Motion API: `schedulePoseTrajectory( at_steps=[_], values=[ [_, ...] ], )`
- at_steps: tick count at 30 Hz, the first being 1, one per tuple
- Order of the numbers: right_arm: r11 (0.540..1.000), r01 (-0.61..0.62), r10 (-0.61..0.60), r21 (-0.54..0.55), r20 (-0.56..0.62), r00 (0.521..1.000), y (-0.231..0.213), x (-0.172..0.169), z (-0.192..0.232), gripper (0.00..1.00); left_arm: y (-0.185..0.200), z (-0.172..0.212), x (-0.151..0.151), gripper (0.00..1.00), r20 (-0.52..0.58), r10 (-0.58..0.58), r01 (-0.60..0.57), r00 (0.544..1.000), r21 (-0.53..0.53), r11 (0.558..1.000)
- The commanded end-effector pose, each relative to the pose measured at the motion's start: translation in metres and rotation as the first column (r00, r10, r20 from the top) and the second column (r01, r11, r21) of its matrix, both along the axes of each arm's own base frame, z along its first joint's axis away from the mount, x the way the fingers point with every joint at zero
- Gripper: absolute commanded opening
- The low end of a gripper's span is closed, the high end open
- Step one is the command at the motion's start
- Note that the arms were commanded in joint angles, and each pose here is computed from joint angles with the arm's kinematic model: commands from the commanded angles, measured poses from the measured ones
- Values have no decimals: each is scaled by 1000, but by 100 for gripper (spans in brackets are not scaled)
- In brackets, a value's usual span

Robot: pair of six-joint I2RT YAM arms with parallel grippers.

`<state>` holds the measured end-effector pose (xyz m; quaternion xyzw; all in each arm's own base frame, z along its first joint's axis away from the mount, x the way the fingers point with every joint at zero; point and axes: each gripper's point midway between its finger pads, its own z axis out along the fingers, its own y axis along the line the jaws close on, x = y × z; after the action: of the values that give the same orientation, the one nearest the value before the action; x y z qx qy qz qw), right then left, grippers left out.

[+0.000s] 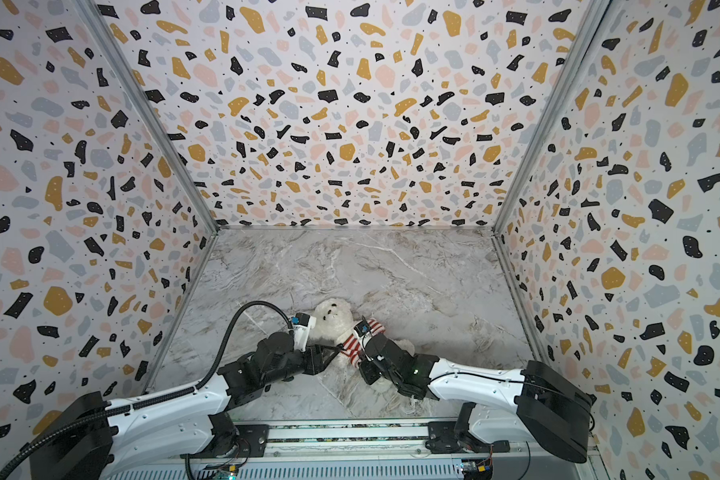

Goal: Dress the teddy bear

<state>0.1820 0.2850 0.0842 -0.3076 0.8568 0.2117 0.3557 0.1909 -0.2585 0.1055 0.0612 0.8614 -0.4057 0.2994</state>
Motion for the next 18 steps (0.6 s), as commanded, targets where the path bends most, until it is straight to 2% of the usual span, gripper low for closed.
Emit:
schedulePoseTrajectory(
  at_steps=[1, 4, 7, 18],
  values=[
    [1000, 0, 0, 8, 4, 1000, 7, 1, 5, 0, 7, -8, -3, 49, -20, 28, -27, 999, 44, 999],
    [1000, -1, 1, 9, 0, 1000, 9, 0, 3, 0, 11, -16, -7, 53, -27, 40, -37, 999, 92, 995],
    [1000, -1, 1, 6, -7, 1000, 10, -1, 1, 0, 12, -24, -12, 53, -35, 46, -41, 998, 125, 991],
    [1000, -7, 7, 4, -7, 1000, 13, -2, 1, 0, -7, -29, -20, 43, -60, 22, -16, 998, 93, 996]
  ],
)
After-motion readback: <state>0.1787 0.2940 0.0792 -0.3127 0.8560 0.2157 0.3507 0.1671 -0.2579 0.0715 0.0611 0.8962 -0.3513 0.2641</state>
